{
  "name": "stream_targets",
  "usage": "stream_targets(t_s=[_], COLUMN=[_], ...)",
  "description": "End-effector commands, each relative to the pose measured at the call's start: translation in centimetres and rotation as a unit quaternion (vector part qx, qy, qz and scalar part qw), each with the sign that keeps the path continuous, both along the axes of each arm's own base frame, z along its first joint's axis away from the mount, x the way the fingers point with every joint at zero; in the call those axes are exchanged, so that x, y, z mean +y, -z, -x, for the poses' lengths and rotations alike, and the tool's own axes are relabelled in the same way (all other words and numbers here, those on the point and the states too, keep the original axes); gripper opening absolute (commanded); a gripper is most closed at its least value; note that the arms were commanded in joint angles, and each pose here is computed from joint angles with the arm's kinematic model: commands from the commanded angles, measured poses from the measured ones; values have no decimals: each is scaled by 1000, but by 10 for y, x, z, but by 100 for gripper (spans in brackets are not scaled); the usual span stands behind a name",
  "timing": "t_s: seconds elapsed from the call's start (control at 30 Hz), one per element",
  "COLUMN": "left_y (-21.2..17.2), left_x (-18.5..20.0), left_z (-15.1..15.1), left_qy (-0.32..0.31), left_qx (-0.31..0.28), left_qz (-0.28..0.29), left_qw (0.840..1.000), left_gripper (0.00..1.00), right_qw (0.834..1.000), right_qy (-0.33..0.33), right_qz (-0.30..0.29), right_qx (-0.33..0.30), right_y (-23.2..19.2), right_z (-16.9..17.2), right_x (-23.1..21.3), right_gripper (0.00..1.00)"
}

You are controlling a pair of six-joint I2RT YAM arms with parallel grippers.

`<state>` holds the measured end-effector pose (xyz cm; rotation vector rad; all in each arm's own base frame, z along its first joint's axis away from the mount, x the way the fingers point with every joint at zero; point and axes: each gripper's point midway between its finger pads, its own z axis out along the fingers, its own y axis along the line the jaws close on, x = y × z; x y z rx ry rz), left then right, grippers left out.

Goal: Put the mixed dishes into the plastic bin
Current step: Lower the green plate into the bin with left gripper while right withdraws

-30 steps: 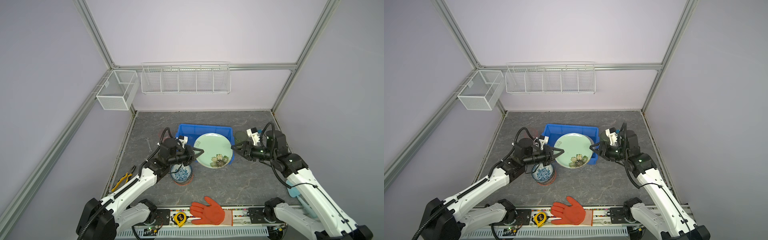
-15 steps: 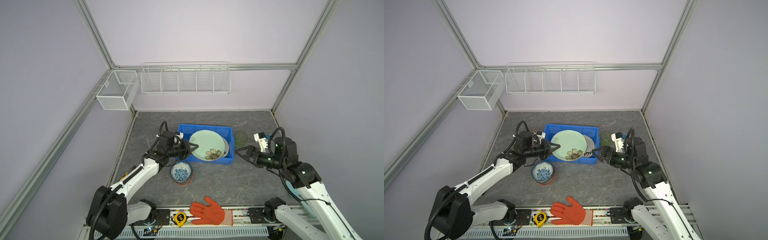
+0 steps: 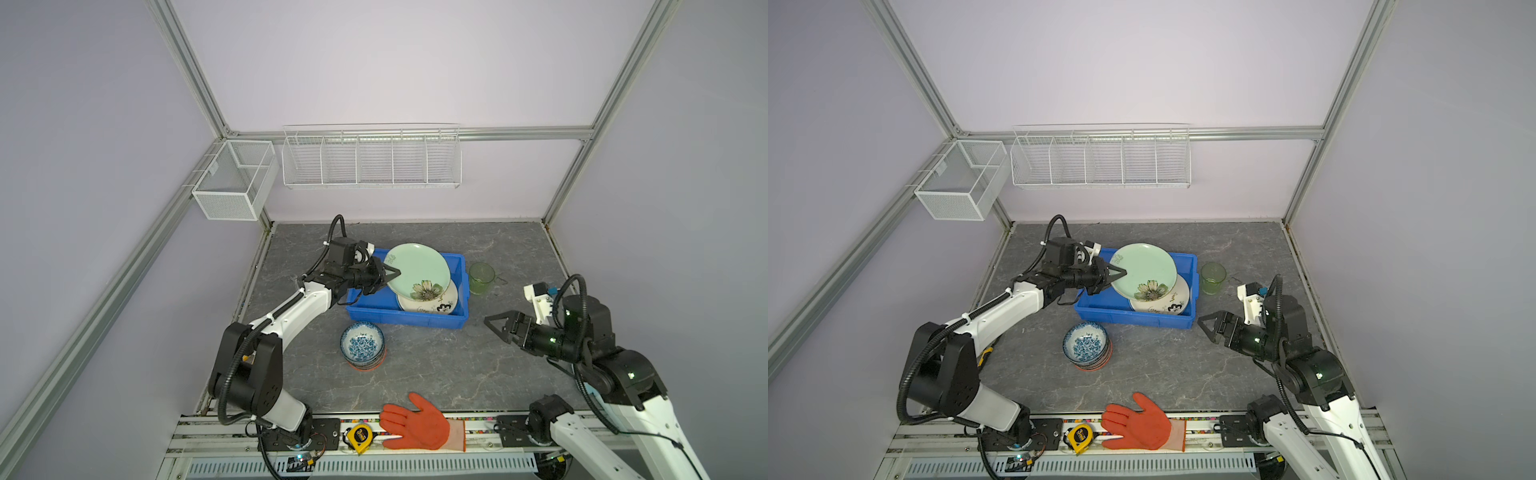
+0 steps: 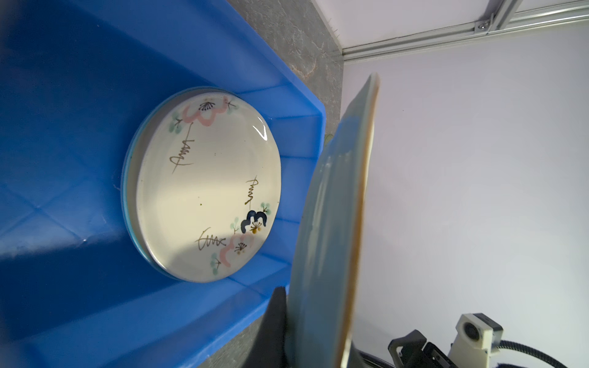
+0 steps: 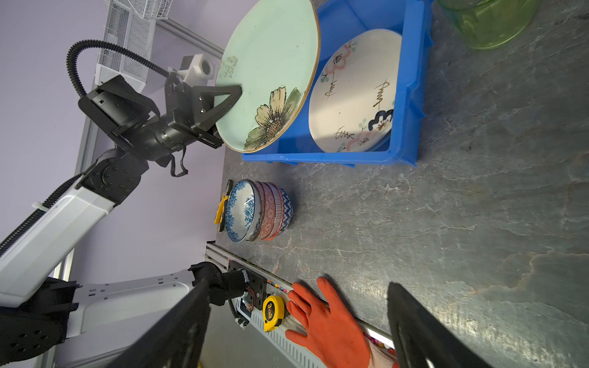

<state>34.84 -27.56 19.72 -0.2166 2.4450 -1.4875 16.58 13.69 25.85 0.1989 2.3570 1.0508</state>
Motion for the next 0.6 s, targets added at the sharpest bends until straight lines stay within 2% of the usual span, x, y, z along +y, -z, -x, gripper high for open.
stream_targets(t_s=[0.0, 0.33, 0.37, 0.57], left_y=[-35, -6, -3, 9], left_x=[-9, -15, -17, -24], left_z=[-17, -40, -41, -46], left_qy=[22, 15, 16, 18], left_qx=[-75, -64, -62, -54], left_qz=[11, -10, -10, -17], left_qw=[997, 998, 998, 998], left_gripper=[0, 0, 0, 0], right_qw=[1000, 999, 999, 998], right_qy=[12, 33, 34, 39], right_qz=[15, 15, 21, 29], right_qx=[14, 14, 27, 39], right_y=[13, 16, 26, 32], right_z=[6, 14, 14, 21], right_x=[-7, -15, -16, -20], right_gripper=[88, 88, 88, 88])
